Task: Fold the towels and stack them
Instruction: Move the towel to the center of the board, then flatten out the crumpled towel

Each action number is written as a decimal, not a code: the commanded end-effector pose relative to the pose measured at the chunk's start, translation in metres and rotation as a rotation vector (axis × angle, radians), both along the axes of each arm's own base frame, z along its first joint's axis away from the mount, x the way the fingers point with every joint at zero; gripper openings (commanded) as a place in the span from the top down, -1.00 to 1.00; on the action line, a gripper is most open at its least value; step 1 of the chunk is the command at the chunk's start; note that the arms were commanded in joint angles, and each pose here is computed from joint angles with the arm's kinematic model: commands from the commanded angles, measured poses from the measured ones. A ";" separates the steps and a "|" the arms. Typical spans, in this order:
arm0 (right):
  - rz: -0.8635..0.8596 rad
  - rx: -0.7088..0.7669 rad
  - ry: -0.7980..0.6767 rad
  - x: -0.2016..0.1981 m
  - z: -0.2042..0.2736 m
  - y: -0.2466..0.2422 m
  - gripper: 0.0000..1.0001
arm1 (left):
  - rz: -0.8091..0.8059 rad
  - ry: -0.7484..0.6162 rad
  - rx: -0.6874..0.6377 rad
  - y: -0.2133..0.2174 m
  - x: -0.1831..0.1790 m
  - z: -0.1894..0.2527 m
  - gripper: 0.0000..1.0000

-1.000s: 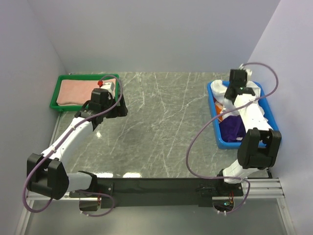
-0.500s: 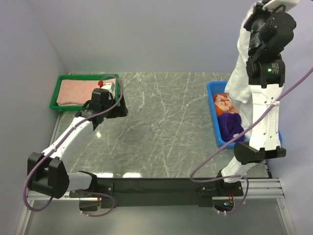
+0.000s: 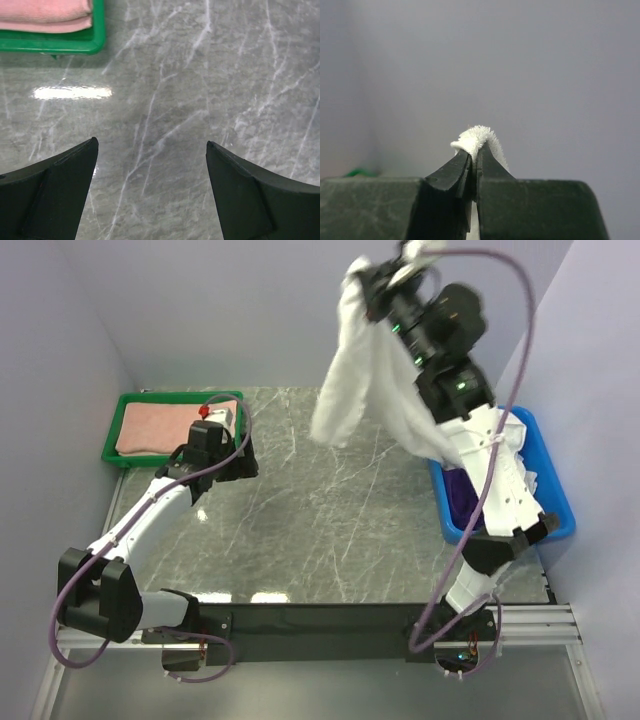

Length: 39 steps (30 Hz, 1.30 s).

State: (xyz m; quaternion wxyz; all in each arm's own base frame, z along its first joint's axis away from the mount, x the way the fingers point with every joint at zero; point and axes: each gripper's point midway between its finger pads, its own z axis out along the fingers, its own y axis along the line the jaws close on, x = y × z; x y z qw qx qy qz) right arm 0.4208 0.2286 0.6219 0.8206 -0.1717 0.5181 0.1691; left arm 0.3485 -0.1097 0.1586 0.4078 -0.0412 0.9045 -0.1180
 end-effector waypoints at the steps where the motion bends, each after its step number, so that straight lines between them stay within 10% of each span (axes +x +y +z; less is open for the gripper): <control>1: 0.230 -0.123 0.095 -0.054 -0.052 0.062 0.98 | 0.112 -0.072 0.004 0.021 0.013 0.025 -0.89; 8: 0.638 -0.376 0.603 -0.198 -0.258 0.139 0.96 | 0.284 -0.096 -0.040 0.068 0.017 0.037 -0.91; 13: 0.833 -0.641 0.915 -0.298 -0.362 0.154 -0.03 | 0.282 -0.103 -0.053 0.073 0.018 0.039 -0.91; 18: 0.371 -0.530 0.868 -0.215 -0.348 0.108 -0.63 | 0.221 -0.097 -0.091 0.060 0.018 0.036 -0.90; 27: -0.428 -0.268 1.092 -0.060 -0.421 -0.010 -0.61 | 0.172 -0.043 -0.120 0.048 0.020 0.023 -0.90; 39: -0.761 -0.064 1.288 -0.019 -0.550 -0.038 -0.56 | 0.139 -0.024 -0.136 0.038 0.018 0.019 -0.89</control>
